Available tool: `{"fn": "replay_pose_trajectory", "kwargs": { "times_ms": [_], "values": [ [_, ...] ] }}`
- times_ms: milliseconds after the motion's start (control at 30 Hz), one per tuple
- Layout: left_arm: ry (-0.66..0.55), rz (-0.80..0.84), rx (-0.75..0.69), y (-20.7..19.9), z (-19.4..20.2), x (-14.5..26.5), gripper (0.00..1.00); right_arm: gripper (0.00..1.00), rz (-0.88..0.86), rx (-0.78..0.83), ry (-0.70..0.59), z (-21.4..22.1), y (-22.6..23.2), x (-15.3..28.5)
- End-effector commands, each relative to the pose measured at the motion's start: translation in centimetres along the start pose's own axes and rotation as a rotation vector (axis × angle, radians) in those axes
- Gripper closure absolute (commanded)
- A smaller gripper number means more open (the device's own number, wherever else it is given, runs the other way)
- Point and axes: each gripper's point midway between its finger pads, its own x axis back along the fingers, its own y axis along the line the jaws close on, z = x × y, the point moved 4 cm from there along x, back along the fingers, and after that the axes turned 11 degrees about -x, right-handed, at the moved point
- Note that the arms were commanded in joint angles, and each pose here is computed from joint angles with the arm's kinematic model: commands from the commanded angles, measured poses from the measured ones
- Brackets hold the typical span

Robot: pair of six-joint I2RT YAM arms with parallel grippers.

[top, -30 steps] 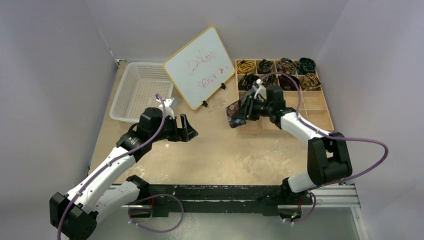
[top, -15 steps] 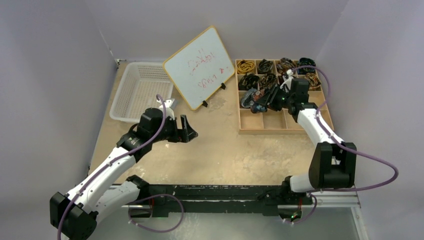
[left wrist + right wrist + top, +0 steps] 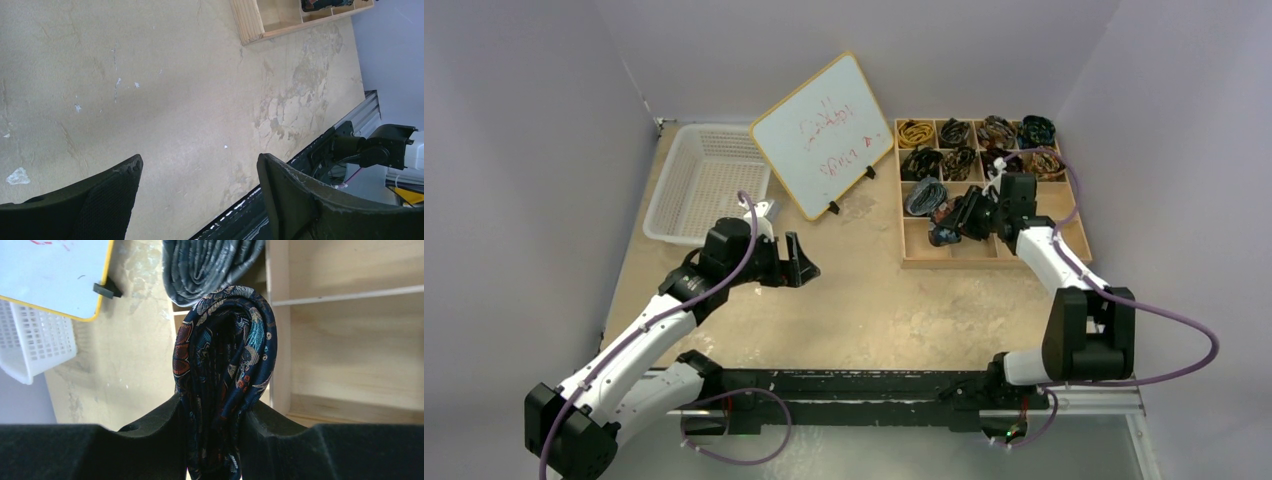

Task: Roll the ties
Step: Place the tie in the storage box.

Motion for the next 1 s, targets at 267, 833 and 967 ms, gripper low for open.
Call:
{"fn": "replay_pose_trajectory", "kwargs": {
  "times_ms": [267,833,967],
  "values": [
    [-0.012,-0.008,-0.021,0.3,-0.1,0.0,0.17,0.61,0.075,-0.07,-0.11,0.4,-0.1,0.1],
    [-0.03,0.025,-0.062,-0.7,-1.2,1.3,0.17,0.65,0.27,-0.106,-0.374,-6.8,0.3,2.1],
    [-0.031,0.017,-0.074,-0.7,-1.4,1.6,0.17,0.66,0.333,-0.134,-0.402,-8.0,-0.7,1.0]
  ]
}}
